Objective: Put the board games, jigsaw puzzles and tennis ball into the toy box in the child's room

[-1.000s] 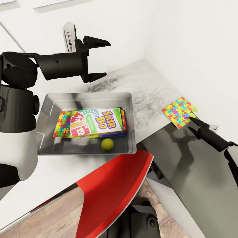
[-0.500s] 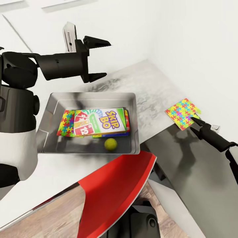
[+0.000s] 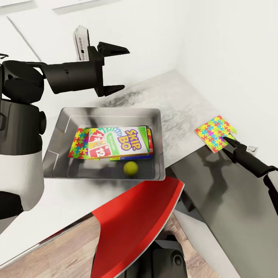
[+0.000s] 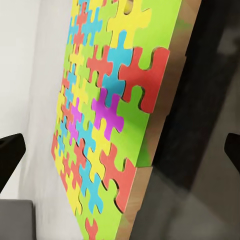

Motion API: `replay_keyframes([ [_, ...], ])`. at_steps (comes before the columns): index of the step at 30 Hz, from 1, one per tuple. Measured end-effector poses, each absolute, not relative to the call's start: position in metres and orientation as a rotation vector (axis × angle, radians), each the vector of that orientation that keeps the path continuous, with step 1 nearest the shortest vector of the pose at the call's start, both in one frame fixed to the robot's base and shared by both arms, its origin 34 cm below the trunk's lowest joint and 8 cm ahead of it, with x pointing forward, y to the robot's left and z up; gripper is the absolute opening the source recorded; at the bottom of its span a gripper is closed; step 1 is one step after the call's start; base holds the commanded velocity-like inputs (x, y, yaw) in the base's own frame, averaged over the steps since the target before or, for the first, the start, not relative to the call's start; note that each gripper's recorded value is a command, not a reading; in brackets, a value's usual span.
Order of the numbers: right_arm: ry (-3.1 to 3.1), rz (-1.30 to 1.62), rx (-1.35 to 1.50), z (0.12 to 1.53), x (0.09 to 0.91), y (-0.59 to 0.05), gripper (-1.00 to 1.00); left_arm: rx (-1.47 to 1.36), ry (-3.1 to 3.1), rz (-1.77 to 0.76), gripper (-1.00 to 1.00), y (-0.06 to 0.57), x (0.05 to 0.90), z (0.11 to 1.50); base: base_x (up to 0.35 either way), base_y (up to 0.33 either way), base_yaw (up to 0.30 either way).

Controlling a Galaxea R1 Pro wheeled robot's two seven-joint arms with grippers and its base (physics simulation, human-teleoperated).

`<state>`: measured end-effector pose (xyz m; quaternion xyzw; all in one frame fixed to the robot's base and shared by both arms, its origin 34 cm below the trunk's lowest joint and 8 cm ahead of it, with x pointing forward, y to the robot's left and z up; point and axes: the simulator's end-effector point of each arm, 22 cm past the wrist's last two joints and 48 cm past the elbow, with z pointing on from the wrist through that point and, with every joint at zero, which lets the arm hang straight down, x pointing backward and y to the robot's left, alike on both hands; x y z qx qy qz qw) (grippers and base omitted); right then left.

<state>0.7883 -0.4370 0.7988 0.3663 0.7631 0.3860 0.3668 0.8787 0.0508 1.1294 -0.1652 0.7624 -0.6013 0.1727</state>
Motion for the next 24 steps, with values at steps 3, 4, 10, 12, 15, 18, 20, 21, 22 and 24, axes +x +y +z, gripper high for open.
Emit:
replay_keyframes([
  [3, 1.961, 0.992, 0.942, 0.7987, 0.7883, -0.4369, 1.0, -0.469, 2.163, -1.706, 1.0, 0.0507, 0.8787, 1.1294, 0.0, 0.0, 0.004],
  [4, 1.961, 0.991, 0.942, 0.7986, 0.7883, -0.4369, 1.0, -0.469, 2.163, -1.706, 1.0, 0.0507, 0.8787, 1.1295, 0.0, 0.0, 0.003],
  [10, 1.961, 0.991, 0.942, 0.7986, 0.7883, -0.4369, 1.0, -0.469, 2.163, -1.706, 1.0, 0.0507, 0.8787, 1.1295, 0.0, 0.0, 0.002],
  [12, 1.961, 0.991, 0.942, 0.7986, 0.7883, -0.4369, 1.0, -0.469, 2.163, -1.706, 1.0, 0.0507, 0.8787, 1.1295, 0.0, 0.0, 0.001],
  [15, 1.96, 0.992, 0.942, 0.7985, 0.7883, -0.4365, 1.0, -0.469, 2.163, -1.706, 1.0, 0.0507, 0.8787, 1.1295, 0.0, 0.0, 0.0],
  [18, 1.96, 0.994, 0.943, 0.7983, 0.7883, -0.4358, 1.0, -0.469, 2.163, -1.706, 1.0, 0.0507, 0.8786, 1.1295, 0.0, 0.0, 0.0],
  [20, 1.96, 0.994, 0.943, 0.7983, 0.7884, -0.4357, 1.0, -0.469, 2.163, -1.706, 1.0, 0.0507, 0.8787, 1.1295, 0.0, 0.0, 0.003],
  [21, 1.96, 0.994, 0.943, 0.7982, 0.7884, -0.4356, 1.0, -0.469, 2.163, -1.706, 1.0, 0.0507, 0.8786, 1.1295, 0.0, 0.0, 0.025],
  [22, 1.959, 0.995, 0.943, 0.7982, 0.7884, -0.4354, 1.0, -0.469, 2.163, -1.706, 1.0, 0.0507, 0.8787, 1.1295, 0.0, 0.0, 0.058],
  [24, 1.959, 0.995, 0.943, 0.7982, 0.7884, -0.4354, 1.0, -0.469, 2.163, -1.706, 1.0, 0.0508, 0.8787, 1.1294, 0.0, 0.0, 0.077],
])
